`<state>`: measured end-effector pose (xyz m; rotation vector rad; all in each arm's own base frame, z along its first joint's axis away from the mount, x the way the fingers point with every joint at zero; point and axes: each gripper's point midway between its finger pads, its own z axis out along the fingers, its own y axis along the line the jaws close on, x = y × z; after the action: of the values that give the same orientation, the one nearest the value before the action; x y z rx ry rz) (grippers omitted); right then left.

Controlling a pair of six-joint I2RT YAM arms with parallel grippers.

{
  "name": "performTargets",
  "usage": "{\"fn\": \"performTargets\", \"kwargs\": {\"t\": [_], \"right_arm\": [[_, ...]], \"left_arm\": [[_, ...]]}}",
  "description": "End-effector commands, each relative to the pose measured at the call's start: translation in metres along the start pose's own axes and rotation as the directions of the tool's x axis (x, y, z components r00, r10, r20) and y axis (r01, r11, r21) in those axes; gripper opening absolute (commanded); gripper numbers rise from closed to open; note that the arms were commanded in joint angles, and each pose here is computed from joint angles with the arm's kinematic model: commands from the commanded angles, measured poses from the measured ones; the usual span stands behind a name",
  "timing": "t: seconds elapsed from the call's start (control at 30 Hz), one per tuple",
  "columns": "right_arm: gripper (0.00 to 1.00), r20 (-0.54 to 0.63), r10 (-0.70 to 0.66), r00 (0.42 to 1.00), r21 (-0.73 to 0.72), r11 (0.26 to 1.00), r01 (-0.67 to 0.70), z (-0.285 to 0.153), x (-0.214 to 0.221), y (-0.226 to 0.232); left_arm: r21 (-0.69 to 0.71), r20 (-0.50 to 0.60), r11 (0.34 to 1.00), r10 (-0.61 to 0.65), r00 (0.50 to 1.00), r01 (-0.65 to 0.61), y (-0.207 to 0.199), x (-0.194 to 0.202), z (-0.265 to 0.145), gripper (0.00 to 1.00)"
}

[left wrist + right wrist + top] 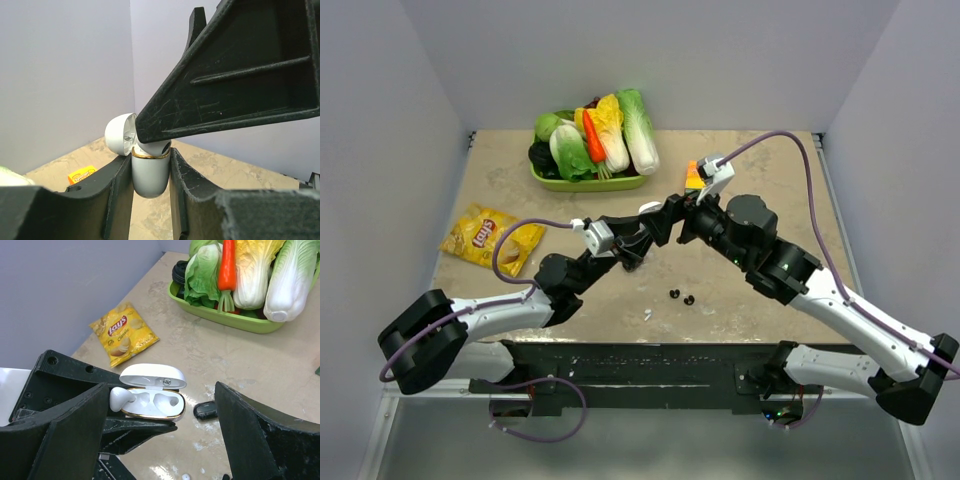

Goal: Insert the wireless bluetooth earbuds into the charging case
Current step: Place the earbud in the charging case.

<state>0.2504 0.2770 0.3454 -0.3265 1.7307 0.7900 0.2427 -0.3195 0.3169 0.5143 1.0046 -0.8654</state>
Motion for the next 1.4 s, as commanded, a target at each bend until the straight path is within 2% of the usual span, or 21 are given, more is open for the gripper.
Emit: {"fn": "performTargets", "kwargs": {"t": [0.0,0.47,0.83,0.93,1.37], "right_arm": [[0.87,0.037,-0.016,0.999,0.050,0.999,0.014,-0.007,-0.009,-0.011],[0.89,0.040,-0.016,0.999,0.059,0.998,0.014,-0.010,-0.008,-0.013],[0.94,0.075,-0.005,0.997,0.035,0.999,0.002,-0.014,-0.020,-0.007],[0.98,0.083,-0.001,0.997,0.015,1.000,0.000,-0.015,-0.024,-0.002],[0.98,0.045,-0.017,0.999,0.001,1.000,0.017,-0.012,-0.014,-0.001]], "left_arm": [[0.002,0.519,0.998,0.049,0.853,-0.059,-0.007,-0.147,-0.011,0.00],[-0.004,0.522,0.998,0.053,0.852,-0.059,-0.006,-0.149,-0.014,0.00],[0.000,0.513,0.998,0.052,0.857,-0.061,-0.007,-0.147,-0.012,0.00],[0.002,0.509,0.998,0.052,0.859,-0.062,-0.007,-0.145,-0.011,0.00],[0.015,0.512,0.998,0.048,0.857,-0.064,-0.009,-0.149,-0.009,0.00]]}}
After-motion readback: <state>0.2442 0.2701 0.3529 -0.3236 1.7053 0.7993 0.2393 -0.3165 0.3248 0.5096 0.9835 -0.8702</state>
